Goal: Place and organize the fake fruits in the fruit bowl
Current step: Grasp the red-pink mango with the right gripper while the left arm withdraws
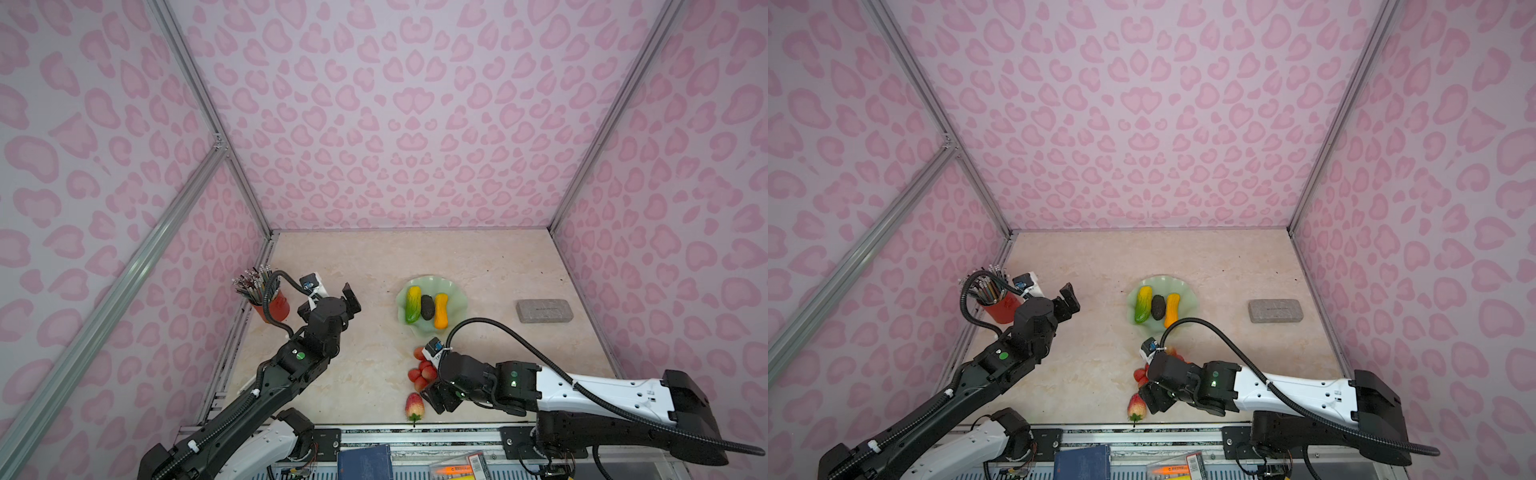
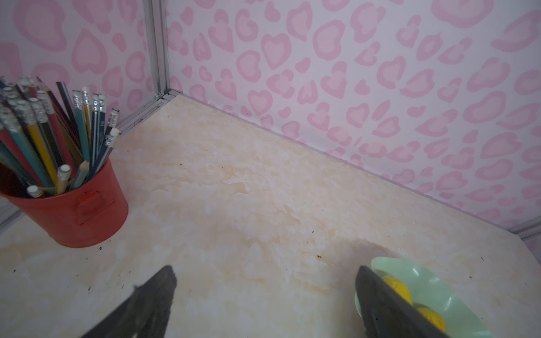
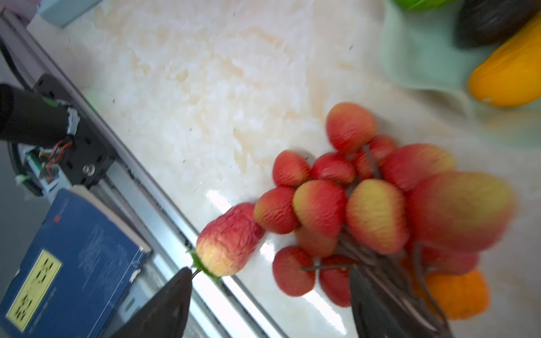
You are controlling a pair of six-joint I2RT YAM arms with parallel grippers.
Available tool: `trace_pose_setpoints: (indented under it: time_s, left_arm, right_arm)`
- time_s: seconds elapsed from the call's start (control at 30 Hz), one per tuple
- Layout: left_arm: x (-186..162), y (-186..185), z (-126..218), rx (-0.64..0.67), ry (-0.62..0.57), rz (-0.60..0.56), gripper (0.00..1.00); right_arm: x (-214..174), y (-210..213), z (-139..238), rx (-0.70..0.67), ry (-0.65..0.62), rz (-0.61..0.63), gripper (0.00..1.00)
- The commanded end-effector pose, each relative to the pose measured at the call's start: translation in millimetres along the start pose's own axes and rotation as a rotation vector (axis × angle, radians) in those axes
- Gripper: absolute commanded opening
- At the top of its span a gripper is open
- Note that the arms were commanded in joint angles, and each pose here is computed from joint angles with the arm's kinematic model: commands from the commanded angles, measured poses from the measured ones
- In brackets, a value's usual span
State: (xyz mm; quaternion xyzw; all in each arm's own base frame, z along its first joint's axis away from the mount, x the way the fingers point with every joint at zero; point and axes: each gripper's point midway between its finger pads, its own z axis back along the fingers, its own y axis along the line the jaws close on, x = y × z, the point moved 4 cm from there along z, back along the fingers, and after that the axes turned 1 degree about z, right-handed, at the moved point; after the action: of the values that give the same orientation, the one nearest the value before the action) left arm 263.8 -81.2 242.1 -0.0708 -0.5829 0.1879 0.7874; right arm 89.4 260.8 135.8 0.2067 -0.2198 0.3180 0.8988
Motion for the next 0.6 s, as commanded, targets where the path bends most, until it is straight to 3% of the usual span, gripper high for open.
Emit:
trace_pose_setpoints:
  time_s: [0.0, 0.13, 0.2, 0.57]
  left_arm:
    - [5.6, 10.9, 6.6, 0.009, -0.058, 0.062, 0.99]
    - [6.1, 24.5, 15.7, 0.016, -0.092, 0.101, 0.99]
    - [6.1, 31.4, 19.8, 0.03, -0.101, 0.105, 0.99]
    - [10.2, 58.8, 41.9, 0.062, -0.164, 0.139, 0.98]
  right_arm:
    - [-8.7, 13.4, -12.2, 0.032, 0.055, -0.029, 0.83]
    - [-15.8, 22.6, -33.9, 0.034, 0.167, -0.02, 0.79]
    - [-18.2, 24.2, -44.2, 0.009, 0.214, -0.032, 0.7]
    - [-22.1, 15.7, -70.4, 0.019, 0.331, -0.101, 0.47]
